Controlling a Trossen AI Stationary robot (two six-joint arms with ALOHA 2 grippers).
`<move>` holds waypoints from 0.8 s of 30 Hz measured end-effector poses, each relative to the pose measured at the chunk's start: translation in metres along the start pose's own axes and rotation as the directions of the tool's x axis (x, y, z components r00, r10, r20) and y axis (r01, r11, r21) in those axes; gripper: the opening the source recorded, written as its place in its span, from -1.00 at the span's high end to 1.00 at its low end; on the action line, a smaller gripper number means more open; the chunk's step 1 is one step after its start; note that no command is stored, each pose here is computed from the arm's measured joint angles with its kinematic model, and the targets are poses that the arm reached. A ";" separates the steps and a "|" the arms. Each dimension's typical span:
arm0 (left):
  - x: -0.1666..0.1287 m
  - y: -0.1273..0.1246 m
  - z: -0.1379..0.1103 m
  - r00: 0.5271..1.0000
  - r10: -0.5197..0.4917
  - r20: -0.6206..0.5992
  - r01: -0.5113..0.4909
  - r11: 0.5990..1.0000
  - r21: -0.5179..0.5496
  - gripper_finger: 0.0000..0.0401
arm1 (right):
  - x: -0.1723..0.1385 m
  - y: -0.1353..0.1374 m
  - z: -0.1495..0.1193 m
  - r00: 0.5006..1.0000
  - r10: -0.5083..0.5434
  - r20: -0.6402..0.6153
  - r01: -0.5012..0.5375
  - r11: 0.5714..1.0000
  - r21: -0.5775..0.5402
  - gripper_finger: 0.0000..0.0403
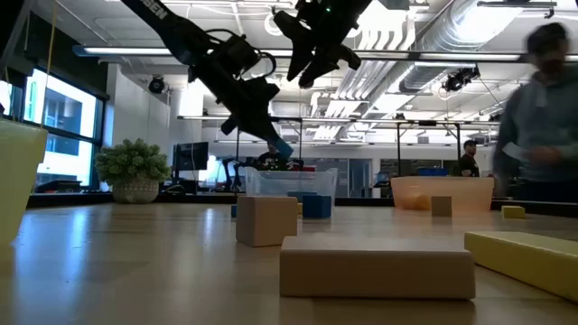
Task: Sort & place blocks by color
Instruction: Put the blue block into the transparent bin
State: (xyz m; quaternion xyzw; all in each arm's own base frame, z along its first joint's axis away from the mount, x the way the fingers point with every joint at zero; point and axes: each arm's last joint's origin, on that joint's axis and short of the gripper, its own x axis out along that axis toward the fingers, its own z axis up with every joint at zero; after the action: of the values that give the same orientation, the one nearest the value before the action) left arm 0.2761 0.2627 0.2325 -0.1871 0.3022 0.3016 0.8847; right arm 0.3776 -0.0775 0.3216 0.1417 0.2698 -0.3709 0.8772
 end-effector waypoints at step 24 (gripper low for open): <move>0.039 0.006 -0.023 0.992 0.005 -0.129 -0.010 0.999 -0.035 0.62 | 0.000 0.000 -0.005 0.999 0.017 -0.051 -0.018 1.000 -0.022 0.36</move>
State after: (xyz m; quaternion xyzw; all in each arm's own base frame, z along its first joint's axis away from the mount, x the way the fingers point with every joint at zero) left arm 0.2871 0.2722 0.1895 -0.2210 0.3541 0.2975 0.8586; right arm 0.3756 -0.0752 0.3181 0.1436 0.2951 -0.3563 0.8749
